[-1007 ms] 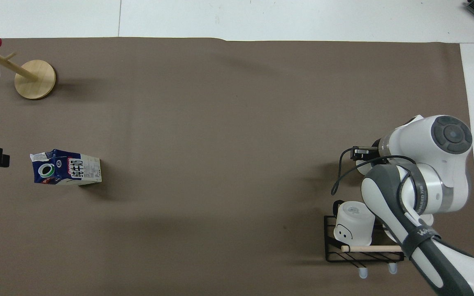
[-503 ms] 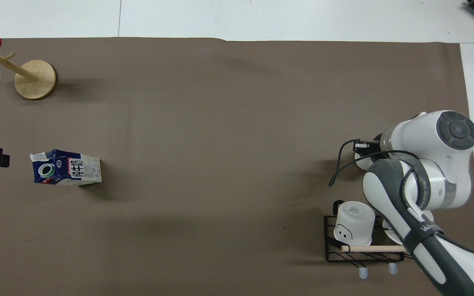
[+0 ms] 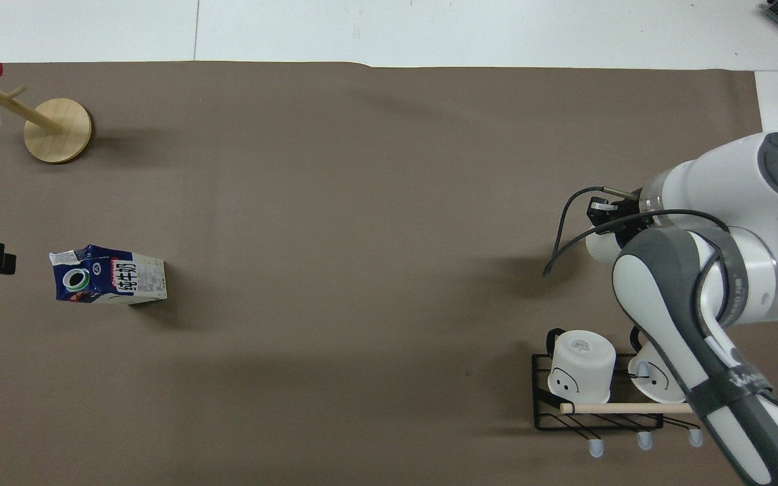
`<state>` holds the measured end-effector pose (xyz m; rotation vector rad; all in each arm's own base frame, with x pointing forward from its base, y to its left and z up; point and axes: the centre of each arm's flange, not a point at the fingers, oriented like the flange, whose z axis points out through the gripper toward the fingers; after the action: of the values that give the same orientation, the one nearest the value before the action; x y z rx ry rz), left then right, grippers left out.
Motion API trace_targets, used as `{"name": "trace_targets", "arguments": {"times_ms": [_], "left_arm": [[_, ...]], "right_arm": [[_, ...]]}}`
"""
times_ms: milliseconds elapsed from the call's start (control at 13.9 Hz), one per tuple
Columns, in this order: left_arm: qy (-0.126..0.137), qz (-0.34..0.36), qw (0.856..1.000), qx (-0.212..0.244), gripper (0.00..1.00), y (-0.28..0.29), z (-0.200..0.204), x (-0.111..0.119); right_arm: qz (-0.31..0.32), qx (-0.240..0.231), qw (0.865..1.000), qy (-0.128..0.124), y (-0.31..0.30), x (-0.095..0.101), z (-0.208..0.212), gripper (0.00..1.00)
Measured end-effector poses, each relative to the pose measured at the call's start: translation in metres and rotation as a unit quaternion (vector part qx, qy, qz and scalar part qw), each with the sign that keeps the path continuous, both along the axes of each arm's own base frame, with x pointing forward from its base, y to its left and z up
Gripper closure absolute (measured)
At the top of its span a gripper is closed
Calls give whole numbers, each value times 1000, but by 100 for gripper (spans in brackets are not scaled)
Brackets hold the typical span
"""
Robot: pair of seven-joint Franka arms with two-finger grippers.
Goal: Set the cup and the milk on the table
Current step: 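Lift the dark mug with the right gripper toward the table center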
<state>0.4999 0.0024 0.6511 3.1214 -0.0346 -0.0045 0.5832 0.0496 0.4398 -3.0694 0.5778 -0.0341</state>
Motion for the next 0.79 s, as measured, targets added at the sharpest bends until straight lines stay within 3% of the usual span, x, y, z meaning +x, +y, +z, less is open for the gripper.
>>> {"name": "trace_targets", "arguments": {"times_ms": [359,791], "left_arm": [[0,0,1000,0,0,0,0,0],[0,0,1000,0,0,0,0,0]], "right_arm": [[-6,0,1000,-6,38,4,54,96],[-63,-8,998,-14,161,-20,46,96]]}}
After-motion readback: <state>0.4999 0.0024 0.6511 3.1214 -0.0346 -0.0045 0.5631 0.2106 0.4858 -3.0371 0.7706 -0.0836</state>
